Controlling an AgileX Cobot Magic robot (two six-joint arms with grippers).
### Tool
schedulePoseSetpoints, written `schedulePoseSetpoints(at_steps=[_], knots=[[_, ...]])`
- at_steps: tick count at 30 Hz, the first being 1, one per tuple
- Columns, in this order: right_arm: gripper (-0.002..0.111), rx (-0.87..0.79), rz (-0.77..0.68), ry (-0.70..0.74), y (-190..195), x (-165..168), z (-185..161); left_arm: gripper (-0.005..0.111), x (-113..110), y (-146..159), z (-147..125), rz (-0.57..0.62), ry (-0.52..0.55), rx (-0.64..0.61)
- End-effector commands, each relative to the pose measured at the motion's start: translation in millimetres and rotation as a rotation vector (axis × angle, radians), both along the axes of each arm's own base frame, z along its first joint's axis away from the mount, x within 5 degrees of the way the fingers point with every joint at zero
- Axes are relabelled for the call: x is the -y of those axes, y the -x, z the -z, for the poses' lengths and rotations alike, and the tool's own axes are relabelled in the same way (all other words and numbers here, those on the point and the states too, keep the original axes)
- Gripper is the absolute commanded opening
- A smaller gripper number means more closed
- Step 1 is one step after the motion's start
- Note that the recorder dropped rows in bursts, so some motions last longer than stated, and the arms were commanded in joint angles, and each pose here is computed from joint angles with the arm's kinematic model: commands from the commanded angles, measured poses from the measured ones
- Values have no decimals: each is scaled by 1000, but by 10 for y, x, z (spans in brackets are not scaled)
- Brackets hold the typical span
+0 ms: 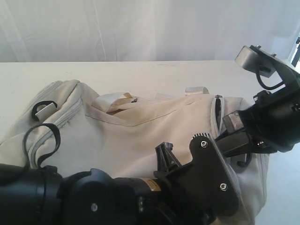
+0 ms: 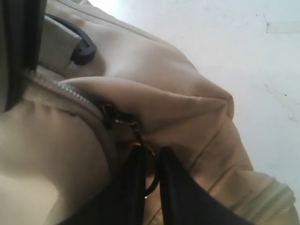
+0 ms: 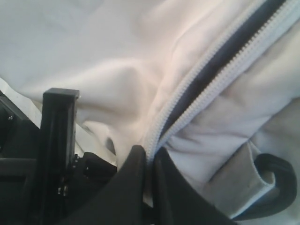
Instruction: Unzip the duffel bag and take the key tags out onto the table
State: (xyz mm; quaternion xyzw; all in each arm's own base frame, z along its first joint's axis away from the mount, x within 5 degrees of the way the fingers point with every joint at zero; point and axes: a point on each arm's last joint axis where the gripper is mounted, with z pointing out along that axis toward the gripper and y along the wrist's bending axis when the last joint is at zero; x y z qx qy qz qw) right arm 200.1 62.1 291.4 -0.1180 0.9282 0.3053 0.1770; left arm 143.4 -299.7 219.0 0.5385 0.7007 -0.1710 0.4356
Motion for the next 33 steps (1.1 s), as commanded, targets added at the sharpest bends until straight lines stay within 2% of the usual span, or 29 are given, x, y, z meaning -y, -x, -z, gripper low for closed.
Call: schedulePoseSetpoints(at_steps=[1, 4, 6, 8, 16, 23, 33], knots=[[1, 15, -7, -18, 0, -17, -23, 2, -48, 33, -153, 4, 42, -19], [1, 20, -3, -17, -6, -15, -24, 0, -120, 44, -295, -30, 75, -21], [1, 20, -3, -17, -6, -15, -24, 0, -184, 13, -316, -78, 36, 5], [1, 20, -3, -17, -6, -15, -24, 0, -229, 25, -307, -86, 3, 40], [1, 27, 3, -15, -14, -13, -25, 0, -264, 57, -390, -77, 32, 46], [1, 43, 14, -2, -31, -1, -21, 0, -459, 195, -283, -58, 10, 23], [1, 77, 51, 22, -74, 26, -19, 0, -681, 307, -301, -87, 38, 6]])
